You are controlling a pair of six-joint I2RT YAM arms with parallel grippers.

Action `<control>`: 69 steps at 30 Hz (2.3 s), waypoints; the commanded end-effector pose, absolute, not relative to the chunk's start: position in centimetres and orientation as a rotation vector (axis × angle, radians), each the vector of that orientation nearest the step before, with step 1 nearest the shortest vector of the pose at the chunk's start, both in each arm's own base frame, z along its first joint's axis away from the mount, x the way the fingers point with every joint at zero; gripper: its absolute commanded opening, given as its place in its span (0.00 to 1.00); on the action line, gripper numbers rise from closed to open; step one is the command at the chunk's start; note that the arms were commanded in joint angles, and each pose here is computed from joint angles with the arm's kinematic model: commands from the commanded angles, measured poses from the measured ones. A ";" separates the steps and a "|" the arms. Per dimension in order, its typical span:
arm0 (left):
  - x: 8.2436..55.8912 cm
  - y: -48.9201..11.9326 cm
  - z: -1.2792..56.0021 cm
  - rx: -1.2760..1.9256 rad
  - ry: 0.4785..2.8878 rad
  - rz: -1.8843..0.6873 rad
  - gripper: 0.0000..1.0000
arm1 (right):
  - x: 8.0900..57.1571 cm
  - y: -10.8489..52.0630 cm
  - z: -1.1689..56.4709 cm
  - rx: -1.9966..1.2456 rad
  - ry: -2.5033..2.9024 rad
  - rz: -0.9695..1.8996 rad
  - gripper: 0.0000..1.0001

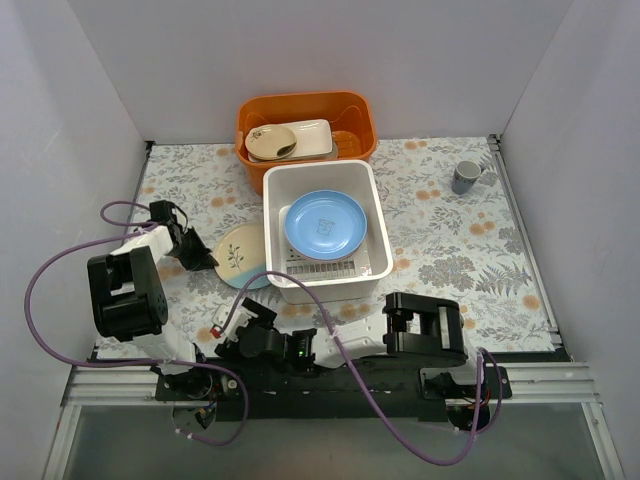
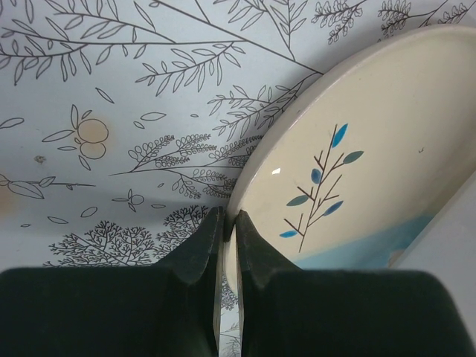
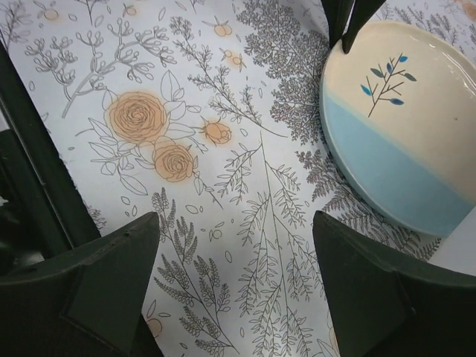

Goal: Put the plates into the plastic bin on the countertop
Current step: Pick up the plate at the center of the board.

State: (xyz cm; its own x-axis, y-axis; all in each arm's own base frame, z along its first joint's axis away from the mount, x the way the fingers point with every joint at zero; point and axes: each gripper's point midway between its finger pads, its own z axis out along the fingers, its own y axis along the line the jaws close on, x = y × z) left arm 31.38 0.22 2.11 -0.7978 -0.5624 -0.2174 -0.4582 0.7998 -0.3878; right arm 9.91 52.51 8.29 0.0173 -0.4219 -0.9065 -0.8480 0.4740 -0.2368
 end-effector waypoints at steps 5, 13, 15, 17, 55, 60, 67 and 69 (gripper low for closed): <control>31.1 0.9 2.8 -0.799 2.639 -0.404 0.00 | 15.2 53.9 8.2 -1.064 1.704 0.497 0.88; 31.3 0.7 4.4 -0.790 2.570 -0.439 0.00 | 18.0 55.4 8.0 -1.048 1.712 0.475 0.87; 31.4 0.4 4.8 -0.781 2.559 -0.464 0.00 | 18.3 55.6 6.5 -1.068 1.734 0.459 0.87; 31.5 0.0 5.2 -0.765 2.547 -0.493 0.00 | 18.3 56.1 5.8 -1.087 1.747 0.477 0.86; 30.9 -2.8 7.7 -0.699 2.506 -0.716 0.01 | 22.8 54.0 3.5 -0.902 1.774 0.133 0.25; 31.0 -2.6 7.4 -0.705 2.503 -0.705 0.19 | 22.5 54.3 3.9 -0.916 1.770 0.153 0.05; 31.0 -2.7 6.4 -0.711 2.528 -0.713 0.38 | 22.4 54.6 5.0 -0.917 1.750 0.178 0.01; 30.9 -2.6 6.1 -0.720 2.533 -0.712 0.39 | 22.3 54.7 5.2 -0.916 1.749 0.184 0.01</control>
State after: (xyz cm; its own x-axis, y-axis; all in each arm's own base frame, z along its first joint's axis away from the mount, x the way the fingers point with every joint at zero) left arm 30.51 -2.39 5.65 -0.7826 -0.5797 -0.2268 -0.3910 0.7413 -0.5455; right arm 22.82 54.73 3.82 -0.0928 -0.5076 -0.8566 -0.6452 0.6859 -0.3366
